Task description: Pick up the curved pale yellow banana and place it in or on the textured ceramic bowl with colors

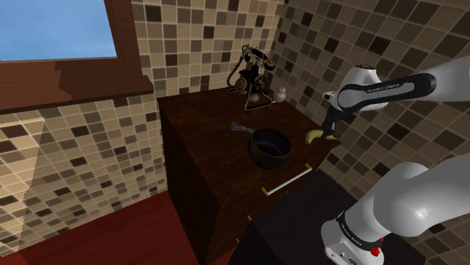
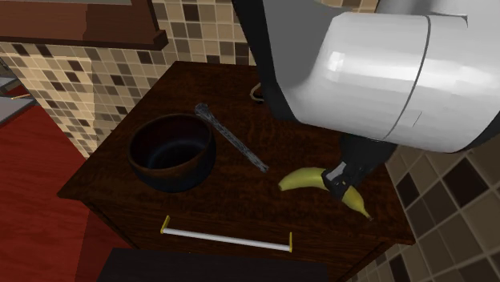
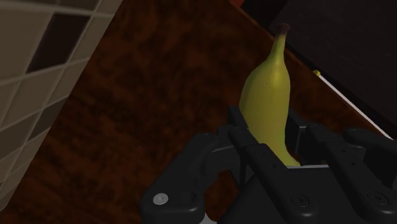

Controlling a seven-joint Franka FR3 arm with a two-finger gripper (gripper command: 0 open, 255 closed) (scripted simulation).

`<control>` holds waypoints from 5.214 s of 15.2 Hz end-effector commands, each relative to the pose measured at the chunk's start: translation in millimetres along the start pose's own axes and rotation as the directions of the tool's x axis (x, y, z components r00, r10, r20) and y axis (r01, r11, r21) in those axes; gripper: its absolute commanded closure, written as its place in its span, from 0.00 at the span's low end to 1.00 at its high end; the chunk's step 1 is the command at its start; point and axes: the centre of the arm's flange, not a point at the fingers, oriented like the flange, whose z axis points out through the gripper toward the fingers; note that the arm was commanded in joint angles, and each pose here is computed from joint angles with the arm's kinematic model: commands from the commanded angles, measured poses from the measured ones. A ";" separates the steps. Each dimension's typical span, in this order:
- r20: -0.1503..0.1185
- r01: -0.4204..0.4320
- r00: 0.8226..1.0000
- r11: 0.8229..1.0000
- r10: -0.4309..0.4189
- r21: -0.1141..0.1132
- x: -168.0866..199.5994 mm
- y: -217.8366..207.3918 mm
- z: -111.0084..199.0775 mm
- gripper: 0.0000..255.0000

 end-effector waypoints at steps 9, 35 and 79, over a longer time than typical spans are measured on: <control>0.001 0.000 1.000 1.000 0.000 0.000 -1.7 0.8 -52.4 1.00; 0.001 0.000 1.000 1.000 0.000 0.000 60.3 -60.7 -158.4 1.00; 0.001 0.000 1.000 1.000 0.000 0.000 224.5 -220.0 -98.3 0.00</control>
